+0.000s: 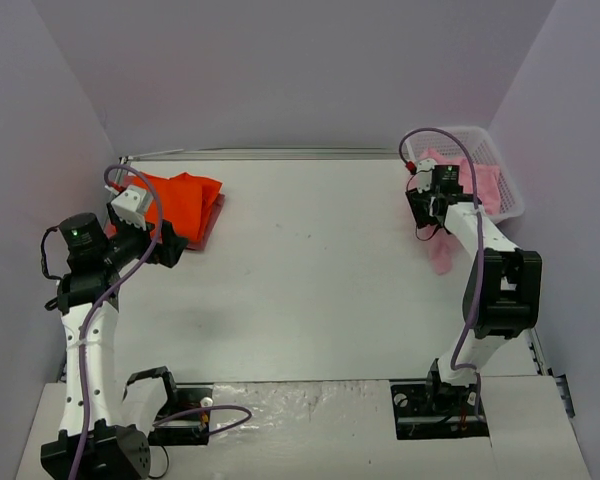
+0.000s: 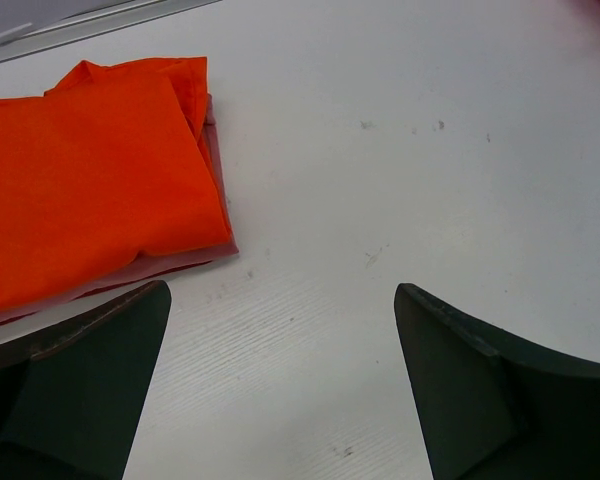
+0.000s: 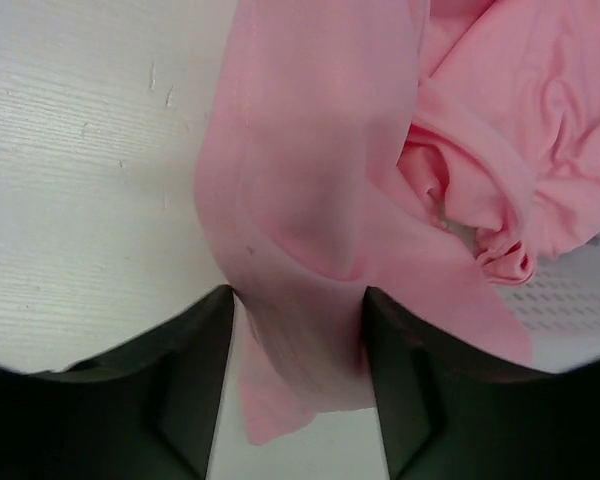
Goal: Fold and stack the t-shirts
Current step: Grab crumpled tshirt from bin with the right arm
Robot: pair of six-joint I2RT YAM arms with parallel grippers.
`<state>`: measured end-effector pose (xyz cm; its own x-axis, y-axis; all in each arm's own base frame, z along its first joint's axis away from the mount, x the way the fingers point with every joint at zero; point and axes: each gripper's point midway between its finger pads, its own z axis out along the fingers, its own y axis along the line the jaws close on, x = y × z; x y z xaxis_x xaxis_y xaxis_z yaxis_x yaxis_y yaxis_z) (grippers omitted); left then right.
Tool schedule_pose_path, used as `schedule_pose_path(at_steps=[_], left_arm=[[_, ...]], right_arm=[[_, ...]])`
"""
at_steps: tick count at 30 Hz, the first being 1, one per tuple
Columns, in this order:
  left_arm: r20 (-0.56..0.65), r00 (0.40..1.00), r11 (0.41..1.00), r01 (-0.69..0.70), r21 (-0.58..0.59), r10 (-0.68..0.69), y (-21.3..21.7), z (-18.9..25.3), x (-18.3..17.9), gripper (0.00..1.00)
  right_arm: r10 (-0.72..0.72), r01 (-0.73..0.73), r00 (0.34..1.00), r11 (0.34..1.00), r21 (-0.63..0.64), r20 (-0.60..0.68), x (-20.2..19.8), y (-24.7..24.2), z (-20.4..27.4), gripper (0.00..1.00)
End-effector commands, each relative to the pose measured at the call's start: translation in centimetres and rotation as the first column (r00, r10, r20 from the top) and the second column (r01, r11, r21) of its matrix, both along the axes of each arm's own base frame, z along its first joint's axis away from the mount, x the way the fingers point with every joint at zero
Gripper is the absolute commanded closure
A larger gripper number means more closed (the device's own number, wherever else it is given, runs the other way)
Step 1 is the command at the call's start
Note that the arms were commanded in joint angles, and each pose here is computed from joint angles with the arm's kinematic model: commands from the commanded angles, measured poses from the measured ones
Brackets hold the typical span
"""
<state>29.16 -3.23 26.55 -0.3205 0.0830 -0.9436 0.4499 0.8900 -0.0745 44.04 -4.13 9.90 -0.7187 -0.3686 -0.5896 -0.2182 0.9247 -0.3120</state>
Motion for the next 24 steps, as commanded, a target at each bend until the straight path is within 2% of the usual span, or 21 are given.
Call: schedule_pose_path(at_steps=[1,3,7,9,12,14,18,19,20,21,24], left_arm=[[0.048,0.999,1.000,0.025,0.013,-0.026,-0.2,0.9,0.0,0.05],[0.045,0.999,1.000,0.029,0.008,-0.029,-0.2,0.8,0.0,0.06],[0.048,0.998,0.999,0.039,0.001,-0.039,-0.4,1.0,-0.1,0.06],[0.051,0.998,0.999,0.040,0.000,-0.040,-0.5,1.0,-0.2,0.06],[0.054,0.998,0.999,0.041,-0.006,-0.041,-0.5,1.1,-0.2,0.06],[0.055,0.998,0.999,0.044,-0.010,-0.044,-0.5,1.1,-0.3,0.06],[0.057,0.997,0.999,0.045,-0.014,-0.044,-0.5,1.2,-0.3,0.06],[0.055,0.997,0.999,0.046,-0.016,-0.045,-0.5,1.2,-0.3,0.06],[0.058,0.997,0.999,0.046,-0.016,-0.045,-0.5,1.3,-0.4,0.06],[0.055,0.998,0.999,0.045,-0.019,-0.044,-0.5,1.2,-0.4,0.06],[0.060,0.997,0.999,0.046,-0.018,-0.045,-0.5,1.3,-0.4,0.06]], right_arm=[[-0.023,0.023,1.000,1.000,0.004,0.020,0.8,-0.3,1.1,0.60],[-0.057,0.058,0.998,0.998,-0.016,0.034,1.1,-0.9,1.6,0.75],[-0.090,0.090,0.994,0.996,-0.007,0.066,1.1,-1.4,2.7,0.81],[-0.094,0.094,0.992,0.996,0.000,0.087,1.1,-1.5,3.7,0.87],[-0.101,0.101,0.989,0.995,0.012,0.106,1.0,-1.6,4.5,0.87],[-0.100,0.099,0.988,0.995,0.017,0.118,0.8,-1.6,5.1,0.91],[-0.103,0.101,0.988,0.995,0.024,0.118,0.5,-1.8,5.4,0.89],[-0.104,0.101,0.988,0.994,0.029,0.118,0.4,-1.8,5.4,0.88],[-0.105,0.102,0.988,0.994,0.031,0.116,0.4,-1.9,5.4,0.80],[-0.105,0.102,0.988,0.994,0.033,0.113,0.3,-1.9,5.4,0.78],[-0.108,0.104,0.988,0.994,0.038,0.113,0.1,-2.1,5.4,0.83]])
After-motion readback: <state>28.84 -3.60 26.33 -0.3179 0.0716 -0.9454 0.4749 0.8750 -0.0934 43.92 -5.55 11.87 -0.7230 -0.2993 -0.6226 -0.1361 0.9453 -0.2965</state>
